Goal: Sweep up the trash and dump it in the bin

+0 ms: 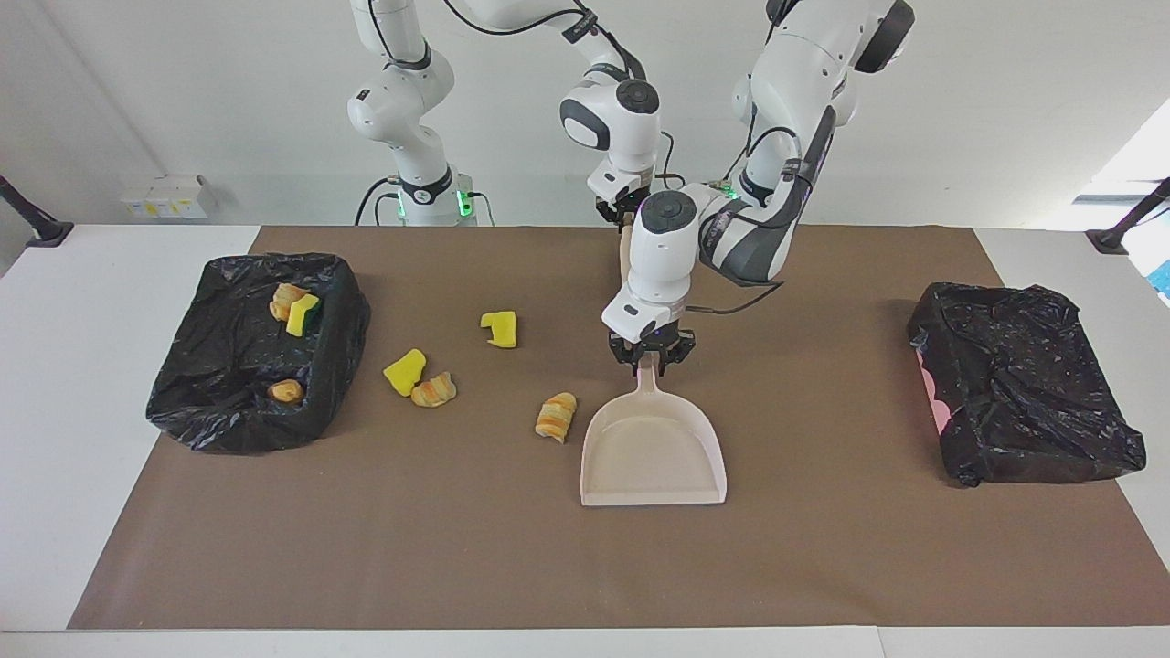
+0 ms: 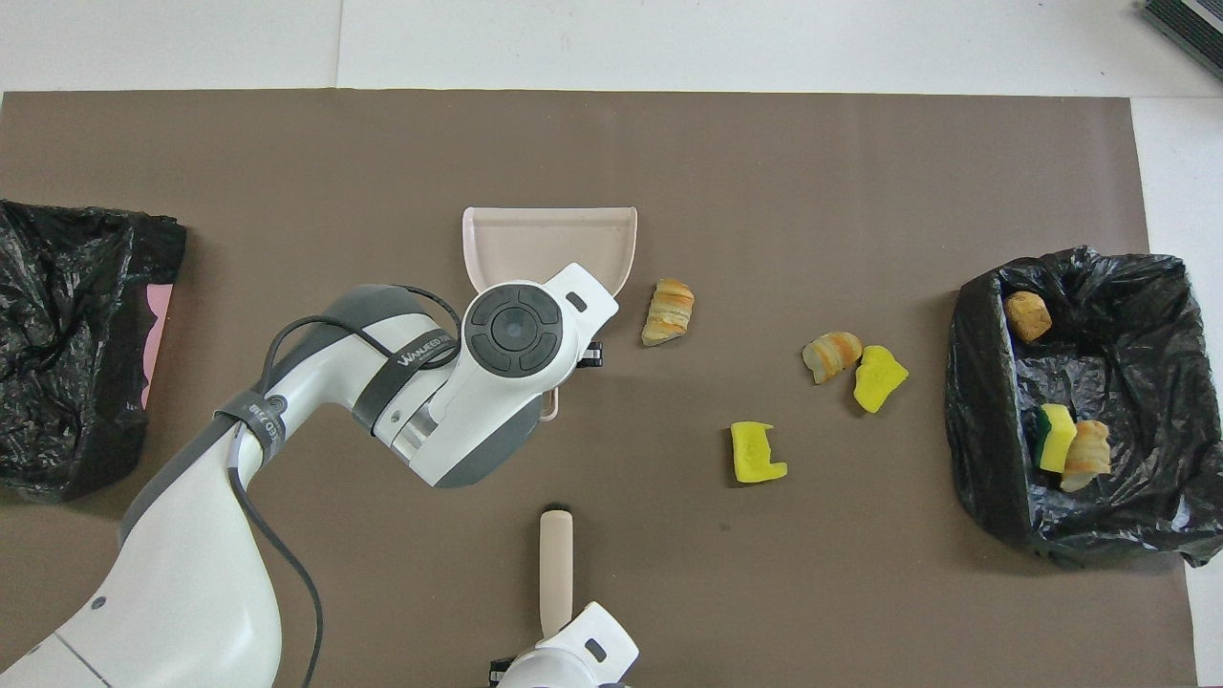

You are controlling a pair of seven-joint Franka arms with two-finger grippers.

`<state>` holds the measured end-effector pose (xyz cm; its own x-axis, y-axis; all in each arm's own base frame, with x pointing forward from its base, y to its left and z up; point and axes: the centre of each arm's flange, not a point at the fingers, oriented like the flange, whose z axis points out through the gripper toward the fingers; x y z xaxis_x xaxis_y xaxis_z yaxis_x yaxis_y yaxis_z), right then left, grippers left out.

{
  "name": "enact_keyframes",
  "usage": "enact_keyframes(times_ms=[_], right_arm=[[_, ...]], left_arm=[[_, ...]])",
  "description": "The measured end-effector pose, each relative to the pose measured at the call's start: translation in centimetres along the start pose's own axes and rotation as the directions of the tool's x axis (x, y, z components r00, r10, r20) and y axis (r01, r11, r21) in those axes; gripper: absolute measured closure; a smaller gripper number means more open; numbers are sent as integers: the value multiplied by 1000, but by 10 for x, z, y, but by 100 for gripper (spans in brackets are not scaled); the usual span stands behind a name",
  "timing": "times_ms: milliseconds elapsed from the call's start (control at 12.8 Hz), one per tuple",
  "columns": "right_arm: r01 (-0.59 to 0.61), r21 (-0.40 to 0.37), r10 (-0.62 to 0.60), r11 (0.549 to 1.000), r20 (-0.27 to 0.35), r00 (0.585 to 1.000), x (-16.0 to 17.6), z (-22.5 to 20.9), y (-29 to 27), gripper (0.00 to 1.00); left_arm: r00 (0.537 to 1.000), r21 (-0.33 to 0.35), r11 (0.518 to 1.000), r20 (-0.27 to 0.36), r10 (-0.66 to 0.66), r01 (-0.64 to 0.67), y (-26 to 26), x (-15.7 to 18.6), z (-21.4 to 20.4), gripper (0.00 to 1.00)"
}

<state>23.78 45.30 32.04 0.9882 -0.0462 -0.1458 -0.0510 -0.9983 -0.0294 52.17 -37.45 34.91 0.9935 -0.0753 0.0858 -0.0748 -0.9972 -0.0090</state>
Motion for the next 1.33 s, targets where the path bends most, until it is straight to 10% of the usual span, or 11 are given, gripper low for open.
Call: enact_keyframes(times_ms=[703, 1329], right_arm=[[4, -9, -4, 1000, 10, 1000, -1, -6, -4, 57], [5, -54, -3, 999, 44, 999, -7, -21, 0, 75]], left_arm=[[965, 76, 962, 6, 264, -263, -36, 12, -42, 69], [640, 48, 642, 167, 750, -765, -97, 23, -50, 69]])
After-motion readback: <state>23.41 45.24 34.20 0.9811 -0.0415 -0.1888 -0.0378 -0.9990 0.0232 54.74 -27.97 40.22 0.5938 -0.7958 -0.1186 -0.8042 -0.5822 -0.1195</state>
